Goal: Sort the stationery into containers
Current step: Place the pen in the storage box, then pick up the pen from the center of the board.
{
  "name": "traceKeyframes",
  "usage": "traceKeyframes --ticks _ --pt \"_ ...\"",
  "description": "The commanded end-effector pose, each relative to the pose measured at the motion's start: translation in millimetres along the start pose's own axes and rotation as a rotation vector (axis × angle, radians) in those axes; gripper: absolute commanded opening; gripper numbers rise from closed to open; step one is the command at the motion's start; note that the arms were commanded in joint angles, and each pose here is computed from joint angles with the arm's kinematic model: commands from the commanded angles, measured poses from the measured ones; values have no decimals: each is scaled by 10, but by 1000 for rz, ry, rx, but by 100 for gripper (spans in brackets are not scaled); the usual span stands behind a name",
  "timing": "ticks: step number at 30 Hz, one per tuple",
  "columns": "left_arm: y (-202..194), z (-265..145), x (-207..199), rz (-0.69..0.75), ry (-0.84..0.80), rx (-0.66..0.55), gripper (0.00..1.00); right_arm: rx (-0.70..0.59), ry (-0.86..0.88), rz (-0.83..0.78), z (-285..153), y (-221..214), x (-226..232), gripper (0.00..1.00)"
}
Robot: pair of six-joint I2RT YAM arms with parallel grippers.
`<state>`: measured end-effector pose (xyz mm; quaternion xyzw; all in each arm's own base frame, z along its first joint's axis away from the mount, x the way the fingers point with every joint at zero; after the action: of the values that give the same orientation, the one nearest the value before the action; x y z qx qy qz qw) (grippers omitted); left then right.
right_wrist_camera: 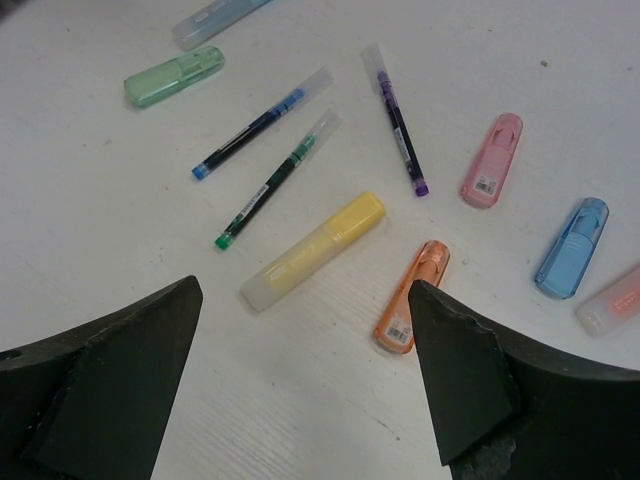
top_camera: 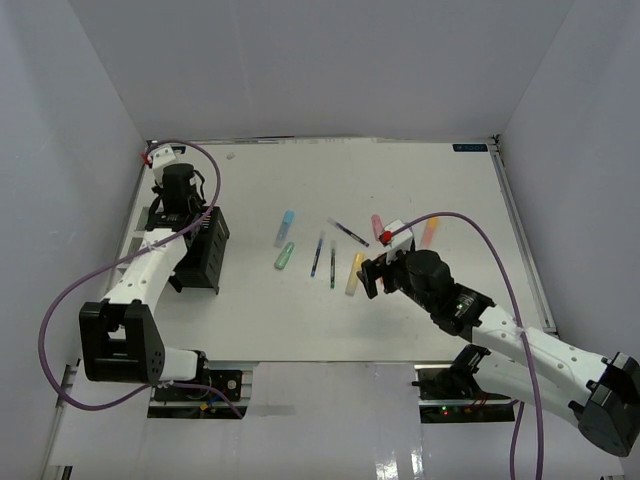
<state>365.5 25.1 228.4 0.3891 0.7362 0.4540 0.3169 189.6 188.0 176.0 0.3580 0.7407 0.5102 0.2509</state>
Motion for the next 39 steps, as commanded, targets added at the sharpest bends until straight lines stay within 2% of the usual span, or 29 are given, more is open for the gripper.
traceKeyframes --ticks 1,5,6,11,12,17,23,25,27,29,35,39 --pt "-27 31 -7 -24 -7 5 28 -1 -11 -31 29 -12 -20 91" --pt "-91 53 -8 -16 -11 25 40 19 22 -31 62 -28 26 92" --pt "-92 54 -10 -14 -12 28 47 37 27 -34 69 -48 34 93" --pt "-44 4 -11 -11 -23 34 64 86 44 -66 168 -49 65 99" --pt "17 -39 -38 -15 -45 26 73 92 47 -70 186 -42 58 100" --pt "176 -252 -126 -4 -156 38 97 154 52 -104 324 47 -57 94" --pt "206 -674 -395 -17 -477 96 98 242 6 -111 616 200 -388 88" --pt "93 -842 -527 -15 -620 150 98 299 -3 -115 742 140 -459 86" --pt "-8 -934 -603 -3 -694 184 98 297 -3 -127 846 271 -536 82" --pt "-149 -1030 -675 16 -751 219 98 349 -2 -137 969 202 -588 81" --pt "-466 -1044 -642 29 -756 284 98 470 2 -147 1339 98 -692 76" --pt "-435 -1089 -634 9 -758 274 98 495 6 -156 1533 132 -726 73"
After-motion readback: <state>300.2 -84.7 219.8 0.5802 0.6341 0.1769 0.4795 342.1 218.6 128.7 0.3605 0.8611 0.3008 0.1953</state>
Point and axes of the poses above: each gripper's point midway between its finger pads, its own z axis out along the fingers, its own x axis along the line the jaws close on, y = z × x, the point moved 5 cm from there along -z, back along the fingers, and after that the axes turned 1 degree about -z, right-handed, at the moved point
